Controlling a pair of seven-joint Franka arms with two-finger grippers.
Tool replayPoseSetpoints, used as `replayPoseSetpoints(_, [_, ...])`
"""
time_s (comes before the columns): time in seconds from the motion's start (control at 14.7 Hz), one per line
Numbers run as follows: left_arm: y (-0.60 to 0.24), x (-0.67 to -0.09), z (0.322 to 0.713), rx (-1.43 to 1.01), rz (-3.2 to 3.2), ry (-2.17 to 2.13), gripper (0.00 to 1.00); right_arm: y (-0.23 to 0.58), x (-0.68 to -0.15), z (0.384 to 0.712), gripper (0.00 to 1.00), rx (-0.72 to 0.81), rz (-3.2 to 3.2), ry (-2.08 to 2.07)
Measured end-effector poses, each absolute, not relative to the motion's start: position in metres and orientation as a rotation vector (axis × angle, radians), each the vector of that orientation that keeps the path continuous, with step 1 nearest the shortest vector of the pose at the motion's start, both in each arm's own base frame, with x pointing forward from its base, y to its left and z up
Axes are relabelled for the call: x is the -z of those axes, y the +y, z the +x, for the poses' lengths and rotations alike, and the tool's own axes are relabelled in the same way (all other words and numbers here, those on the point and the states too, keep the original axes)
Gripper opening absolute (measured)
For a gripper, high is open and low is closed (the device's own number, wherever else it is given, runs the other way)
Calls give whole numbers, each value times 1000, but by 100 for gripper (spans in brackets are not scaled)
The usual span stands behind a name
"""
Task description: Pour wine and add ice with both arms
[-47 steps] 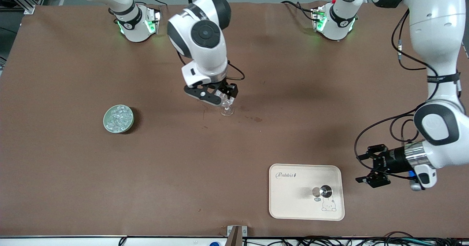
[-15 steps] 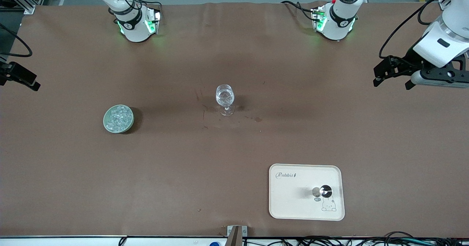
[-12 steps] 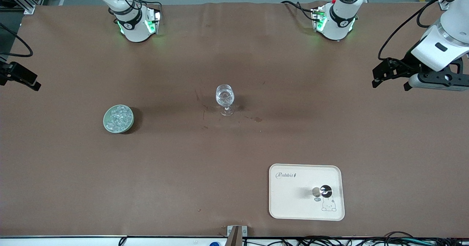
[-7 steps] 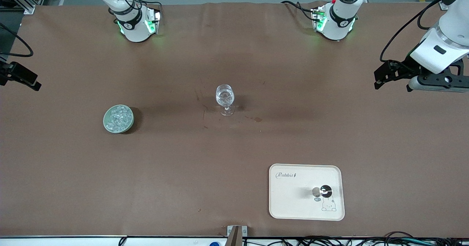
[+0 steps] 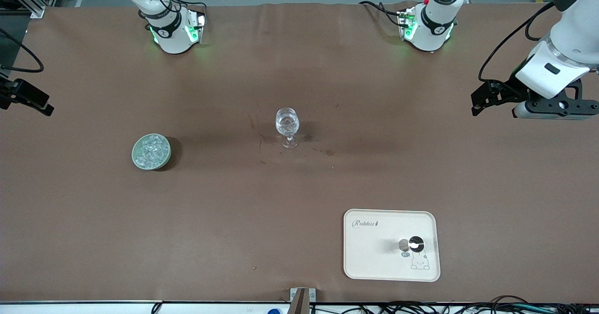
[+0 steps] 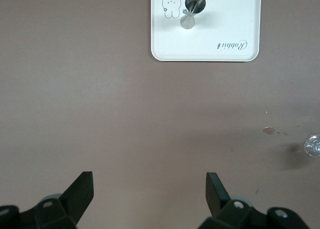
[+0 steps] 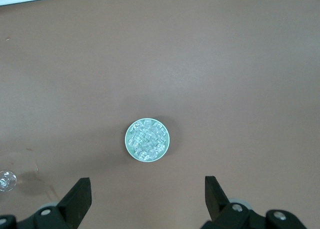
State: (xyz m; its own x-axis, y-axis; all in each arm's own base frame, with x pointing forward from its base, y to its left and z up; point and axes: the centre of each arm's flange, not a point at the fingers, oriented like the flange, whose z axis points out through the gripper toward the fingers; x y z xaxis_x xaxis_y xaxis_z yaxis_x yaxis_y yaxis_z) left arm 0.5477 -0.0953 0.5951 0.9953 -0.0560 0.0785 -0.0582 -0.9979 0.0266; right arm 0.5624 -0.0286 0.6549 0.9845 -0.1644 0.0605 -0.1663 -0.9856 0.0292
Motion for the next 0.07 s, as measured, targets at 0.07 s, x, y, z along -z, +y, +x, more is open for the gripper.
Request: replayPoseSetpoints(0.07, [-95, -595, 548, -121, 3109, -89, 99, -29, -655, 562, 100, -90, 3095, -258])
